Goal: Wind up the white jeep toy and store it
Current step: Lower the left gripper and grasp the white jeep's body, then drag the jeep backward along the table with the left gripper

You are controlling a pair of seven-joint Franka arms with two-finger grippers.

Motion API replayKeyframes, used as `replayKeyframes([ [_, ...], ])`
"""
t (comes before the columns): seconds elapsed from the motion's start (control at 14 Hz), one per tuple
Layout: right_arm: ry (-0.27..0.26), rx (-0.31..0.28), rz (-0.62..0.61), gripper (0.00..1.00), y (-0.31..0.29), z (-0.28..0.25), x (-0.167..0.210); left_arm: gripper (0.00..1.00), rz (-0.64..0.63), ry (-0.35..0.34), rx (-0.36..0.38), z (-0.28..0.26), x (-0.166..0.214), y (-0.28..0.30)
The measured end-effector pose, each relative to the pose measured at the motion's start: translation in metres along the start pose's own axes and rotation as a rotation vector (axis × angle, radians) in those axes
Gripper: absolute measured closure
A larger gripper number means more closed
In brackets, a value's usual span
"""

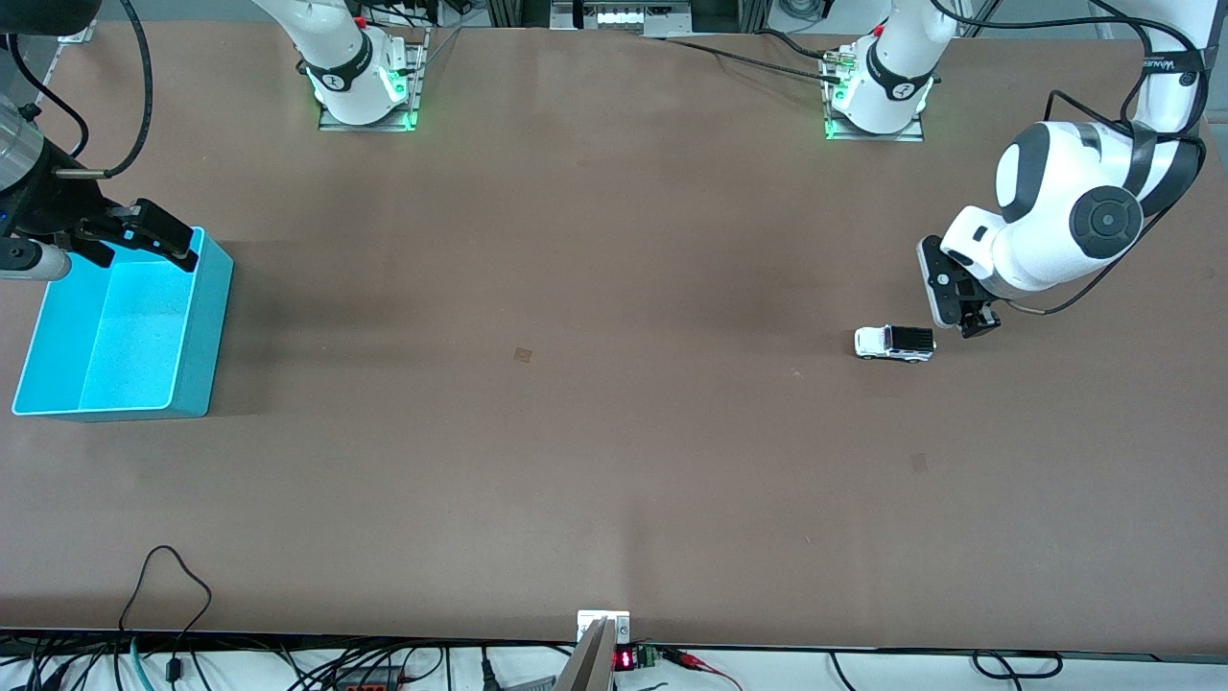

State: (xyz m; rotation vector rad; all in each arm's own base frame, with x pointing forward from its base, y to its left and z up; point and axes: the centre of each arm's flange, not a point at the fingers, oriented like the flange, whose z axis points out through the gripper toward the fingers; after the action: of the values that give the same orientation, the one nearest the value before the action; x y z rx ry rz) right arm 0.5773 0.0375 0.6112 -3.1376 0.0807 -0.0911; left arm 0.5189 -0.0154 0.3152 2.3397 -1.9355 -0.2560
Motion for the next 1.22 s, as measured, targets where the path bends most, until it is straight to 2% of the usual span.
replayKeyframes([
  [0.21, 0.0, 0.0, 0.0, 0.0, 0.0, 0.0, 0.0, 0.0, 0.067, 0.006, 0.024, 0.018, 0.002, -0.005],
  [0.79, 0.0, 0.0, 0.0, 0.0, 0.0, 0.0, 0.0, 0.0, 0.198, 0.026, 0.147, 0.081, 0.01, -0.024],
  [1.22, 0.0, 0.0, -0.001, 0.0, -0.001, 0.0, 0.0, 0.02, 0.222, 0.03, 0.163, 0.111, 0.013, -0.023],
])
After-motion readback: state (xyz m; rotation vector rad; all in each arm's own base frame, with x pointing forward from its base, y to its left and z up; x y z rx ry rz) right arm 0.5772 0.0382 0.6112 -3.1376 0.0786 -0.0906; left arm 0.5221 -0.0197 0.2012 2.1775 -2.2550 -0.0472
